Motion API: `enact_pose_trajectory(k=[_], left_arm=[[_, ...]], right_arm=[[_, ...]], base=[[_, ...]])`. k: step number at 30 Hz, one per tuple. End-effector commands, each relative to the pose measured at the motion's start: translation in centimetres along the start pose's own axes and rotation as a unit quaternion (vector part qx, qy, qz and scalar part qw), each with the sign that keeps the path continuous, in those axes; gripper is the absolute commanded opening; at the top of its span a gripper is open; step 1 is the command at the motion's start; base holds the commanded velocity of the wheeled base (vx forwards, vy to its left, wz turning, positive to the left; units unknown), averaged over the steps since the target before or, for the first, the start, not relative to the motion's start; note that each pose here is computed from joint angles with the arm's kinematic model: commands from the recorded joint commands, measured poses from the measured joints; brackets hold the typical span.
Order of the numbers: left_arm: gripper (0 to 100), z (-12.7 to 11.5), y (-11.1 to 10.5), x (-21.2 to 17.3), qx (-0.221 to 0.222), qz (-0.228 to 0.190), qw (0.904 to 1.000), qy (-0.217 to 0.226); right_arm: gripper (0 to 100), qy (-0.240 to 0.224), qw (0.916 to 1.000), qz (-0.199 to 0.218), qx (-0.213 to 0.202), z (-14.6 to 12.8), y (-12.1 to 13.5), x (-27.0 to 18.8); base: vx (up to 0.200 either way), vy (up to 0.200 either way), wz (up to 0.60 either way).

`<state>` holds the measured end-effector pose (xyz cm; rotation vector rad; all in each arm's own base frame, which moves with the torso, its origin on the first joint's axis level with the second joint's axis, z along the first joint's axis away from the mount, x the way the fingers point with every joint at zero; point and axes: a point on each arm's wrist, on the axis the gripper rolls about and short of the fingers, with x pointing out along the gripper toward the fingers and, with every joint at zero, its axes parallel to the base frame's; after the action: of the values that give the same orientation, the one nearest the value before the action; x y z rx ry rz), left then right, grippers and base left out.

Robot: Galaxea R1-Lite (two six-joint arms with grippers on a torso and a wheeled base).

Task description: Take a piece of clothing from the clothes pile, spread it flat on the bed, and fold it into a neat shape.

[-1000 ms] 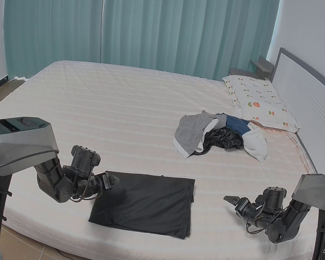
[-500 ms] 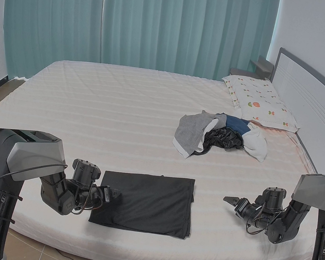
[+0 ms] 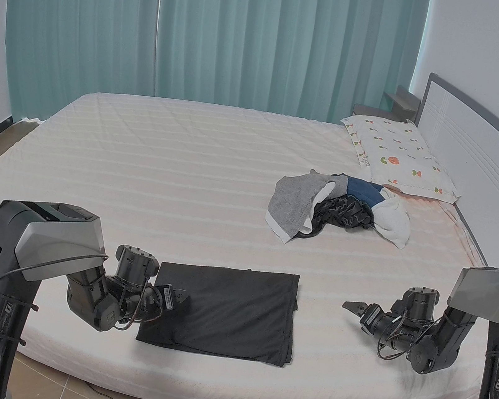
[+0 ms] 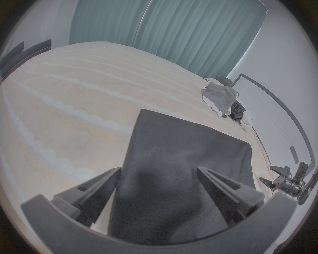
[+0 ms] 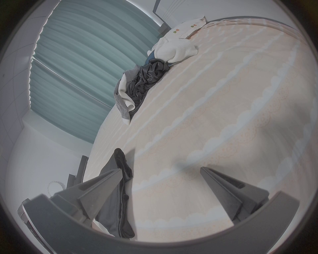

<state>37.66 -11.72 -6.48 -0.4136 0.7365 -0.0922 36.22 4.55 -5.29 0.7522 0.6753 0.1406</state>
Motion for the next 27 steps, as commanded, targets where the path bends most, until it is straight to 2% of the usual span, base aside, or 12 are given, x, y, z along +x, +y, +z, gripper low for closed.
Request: enact_pose_trajectory(k=[1, 5, 9, 27], left_arm=[[0, -0.1, -0.1, 0.0, -0.001, 0.000, 1.0000, 0.001], [0, -0.1, -0.1, 0.0, -0.002, 0.000, 1.0000, 0.001], [0, 0.3, 0.2, -0.1, -0.026, 0.002, 0.9997, -0.002], [0, 0.1, -0.2, -1.2, -0.036, 0.002, 0.9993, 0.003]], right_arm=[[100, 0.000, 1.0000, 0.000, 0.000, 0.0, 0.0, 0.0], [100, 0.001, 1.0000, 0.000, 0.000, -0.1, -0.1, 0.0], [100, 0.002, 1.0000, -0.001, 0.000, -0.1, -0.1, 0.0], [100, 0.002, 1.0000, 0.000, 0.000, -0.1, 0.0, 0.0]], base=[[0.000, 0.000, 0.00], [0.000, 0.000, 0.00], [0.000, 0.000, 0.00], [0.000, 0.000, 0.00]])
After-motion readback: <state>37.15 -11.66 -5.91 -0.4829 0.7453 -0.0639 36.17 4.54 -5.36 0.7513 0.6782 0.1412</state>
